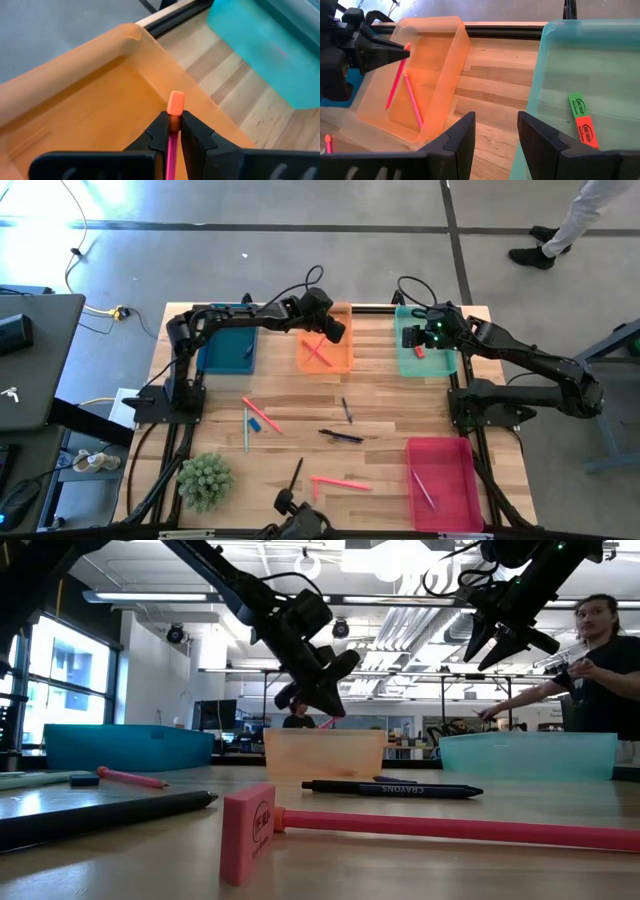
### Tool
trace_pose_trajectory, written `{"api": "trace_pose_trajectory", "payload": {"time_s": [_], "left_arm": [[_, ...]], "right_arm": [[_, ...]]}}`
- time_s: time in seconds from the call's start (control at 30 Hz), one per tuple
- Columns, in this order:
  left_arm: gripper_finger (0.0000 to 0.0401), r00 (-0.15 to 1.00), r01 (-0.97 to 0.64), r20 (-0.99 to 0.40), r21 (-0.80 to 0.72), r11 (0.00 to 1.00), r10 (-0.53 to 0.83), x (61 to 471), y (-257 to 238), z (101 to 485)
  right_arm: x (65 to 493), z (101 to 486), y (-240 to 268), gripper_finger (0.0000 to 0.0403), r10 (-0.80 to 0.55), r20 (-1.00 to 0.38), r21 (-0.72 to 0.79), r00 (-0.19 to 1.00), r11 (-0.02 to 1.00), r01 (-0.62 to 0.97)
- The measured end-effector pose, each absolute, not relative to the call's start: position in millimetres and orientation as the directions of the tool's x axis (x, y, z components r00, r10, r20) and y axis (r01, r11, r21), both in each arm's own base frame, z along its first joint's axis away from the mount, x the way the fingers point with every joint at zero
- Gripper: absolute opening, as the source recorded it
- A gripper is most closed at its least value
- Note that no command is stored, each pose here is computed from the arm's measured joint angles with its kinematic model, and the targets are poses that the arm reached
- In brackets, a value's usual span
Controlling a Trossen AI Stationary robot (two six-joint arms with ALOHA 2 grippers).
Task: Sort crayons/erasers/pens/pencils in bins
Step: Put the pink pencil into the orange bin, then put the blue crayon into the blue bin
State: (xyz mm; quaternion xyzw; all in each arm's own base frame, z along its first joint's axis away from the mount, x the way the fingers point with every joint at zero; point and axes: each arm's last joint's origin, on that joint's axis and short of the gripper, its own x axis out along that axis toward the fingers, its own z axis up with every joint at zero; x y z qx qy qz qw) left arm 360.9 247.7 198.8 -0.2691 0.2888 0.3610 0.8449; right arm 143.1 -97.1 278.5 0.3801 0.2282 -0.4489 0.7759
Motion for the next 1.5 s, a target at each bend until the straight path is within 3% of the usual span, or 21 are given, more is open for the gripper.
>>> {"api": "trace_pose_trajectory", "payload": {"time_s": [0.37, 0.53, 0.77, 1.1, 1.33, 1.5], "left_arm": [[0.0103, 0.557, -0.781, -0.679, -0.232, 0.58, 0.478, 358.5, 251.5, 199.1], [0.0123, 0.585, -0.756, -0.667, -0.243, 0.608, 0.461, 348.2, 259.6, 210.6], [0.0125, 0.615, -0.728, -0.628, -0.22, 0.649, 0.477, 314.4, 265.1, 259.0], [0.0122, 0.595, -0.691, -0.632, -0.087, 0.717, 0.497, 258.6, 232.1, 330.2], [0.0122, 0.517, -0.666, -0.755, -0.06, 0.743, 0.403, 231.1, 200.8, 340.1], [0.0122, 0.537, -0.64, -0.759, -0.082, 0.764, 0.368, 225.2, 175.2, 321.9]], "right_arm": [[143.2, 278.5, -97.0, 0.0139, -0.52, -0.696, 0.378, 0.495, 0.321, 0.868], [147.9, 281.2, -95.1, 0.0139, -0.487, -0.672, 0.377, 0.558, 0.424, 0.823], [166.4, 295.1, -83.9, 0.0139, -0.482, -0.529, 0.365, 0.699, 0.614, 0.7], [181.1, 305.9, -63.7, 0.0139, -0.472, -0.413, 0.339, 0.779, 0.714, 0.612], [190.3, 317.5, -47.2, 0.0139, -0.449, -0.292, 0.352, 0.844, 0.77, 0.532], [195.7, 326.2, -34.6, 0.0139, -0.425, -0.257, 0.355, 0.868, 0.794, 0.494]]}}
